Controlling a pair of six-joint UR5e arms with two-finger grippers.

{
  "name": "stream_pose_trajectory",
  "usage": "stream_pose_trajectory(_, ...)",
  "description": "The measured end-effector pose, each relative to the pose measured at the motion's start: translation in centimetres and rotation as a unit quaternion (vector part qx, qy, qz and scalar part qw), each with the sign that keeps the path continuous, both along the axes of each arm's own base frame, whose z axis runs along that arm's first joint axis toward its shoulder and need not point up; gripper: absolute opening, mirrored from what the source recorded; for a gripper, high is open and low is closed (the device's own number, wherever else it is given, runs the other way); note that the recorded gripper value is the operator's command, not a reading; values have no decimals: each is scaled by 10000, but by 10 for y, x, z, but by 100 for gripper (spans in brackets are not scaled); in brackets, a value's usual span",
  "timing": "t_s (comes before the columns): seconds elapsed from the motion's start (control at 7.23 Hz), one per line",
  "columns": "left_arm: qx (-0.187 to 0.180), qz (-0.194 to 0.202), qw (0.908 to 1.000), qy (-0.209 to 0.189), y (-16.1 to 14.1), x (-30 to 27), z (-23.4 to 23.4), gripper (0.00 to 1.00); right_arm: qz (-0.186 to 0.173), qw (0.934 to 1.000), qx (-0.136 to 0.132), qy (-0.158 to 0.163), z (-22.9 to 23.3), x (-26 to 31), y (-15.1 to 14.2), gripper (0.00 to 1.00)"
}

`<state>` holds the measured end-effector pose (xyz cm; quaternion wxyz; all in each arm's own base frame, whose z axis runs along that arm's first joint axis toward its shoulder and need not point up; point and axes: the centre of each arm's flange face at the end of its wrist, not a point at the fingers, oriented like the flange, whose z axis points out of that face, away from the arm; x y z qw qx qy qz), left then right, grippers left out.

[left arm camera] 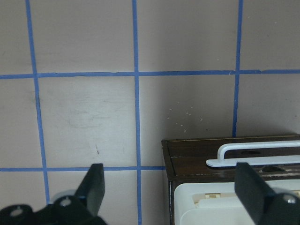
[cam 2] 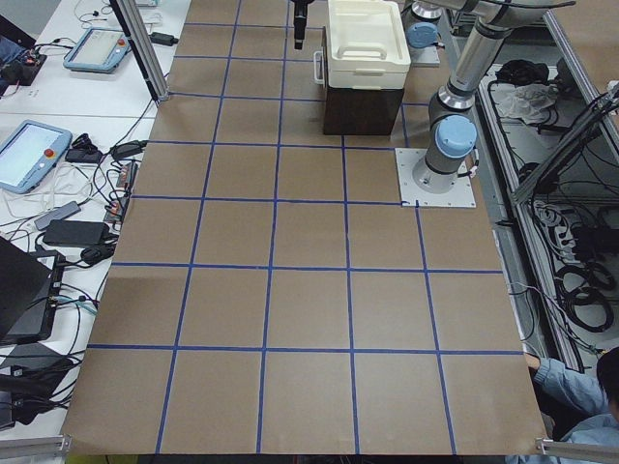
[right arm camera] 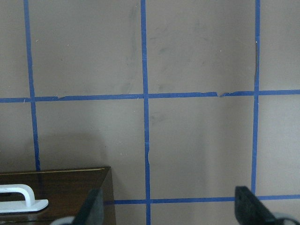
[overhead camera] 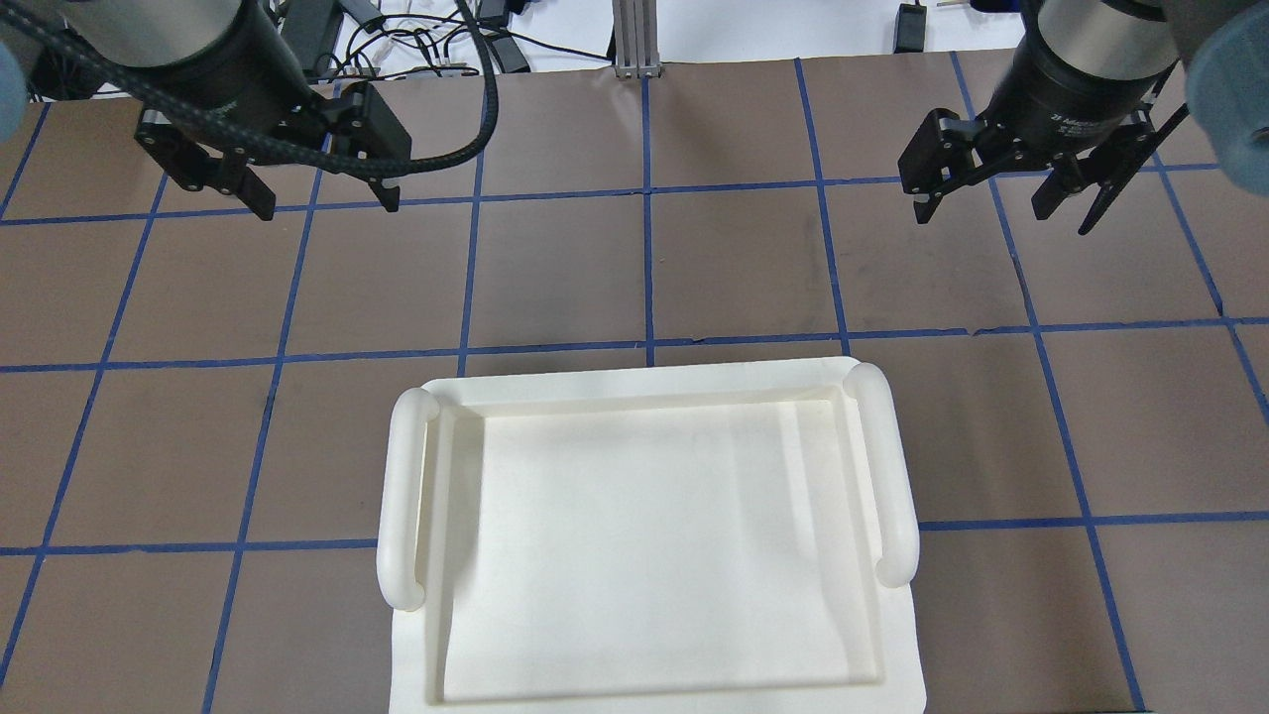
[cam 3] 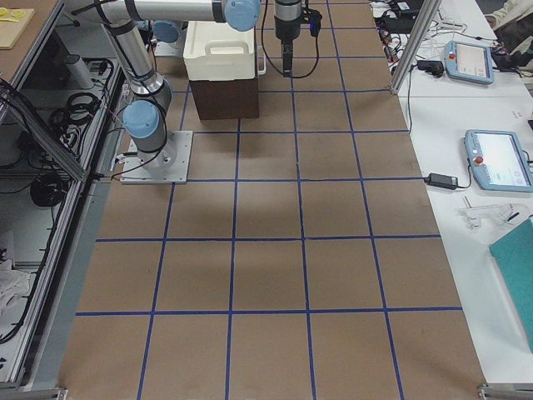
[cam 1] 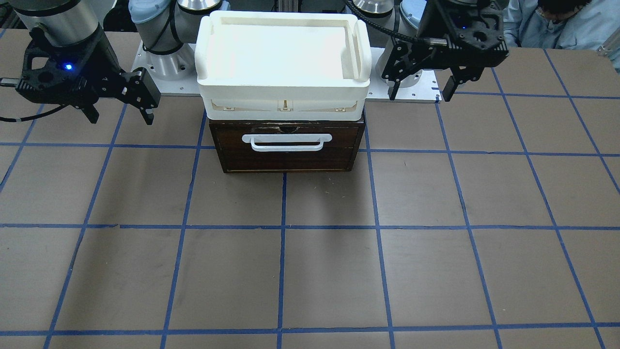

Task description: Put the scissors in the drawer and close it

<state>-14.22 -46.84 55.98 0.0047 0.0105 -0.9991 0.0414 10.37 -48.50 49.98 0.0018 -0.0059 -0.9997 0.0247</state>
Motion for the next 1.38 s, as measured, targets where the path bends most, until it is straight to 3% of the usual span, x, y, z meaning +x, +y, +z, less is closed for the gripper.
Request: stream_pose_trajectory(1.38, -194, 8, 9997, 171, -18, 22, -2, 100, 37, 10000, -8, -3, 0, 1, 0, 100)
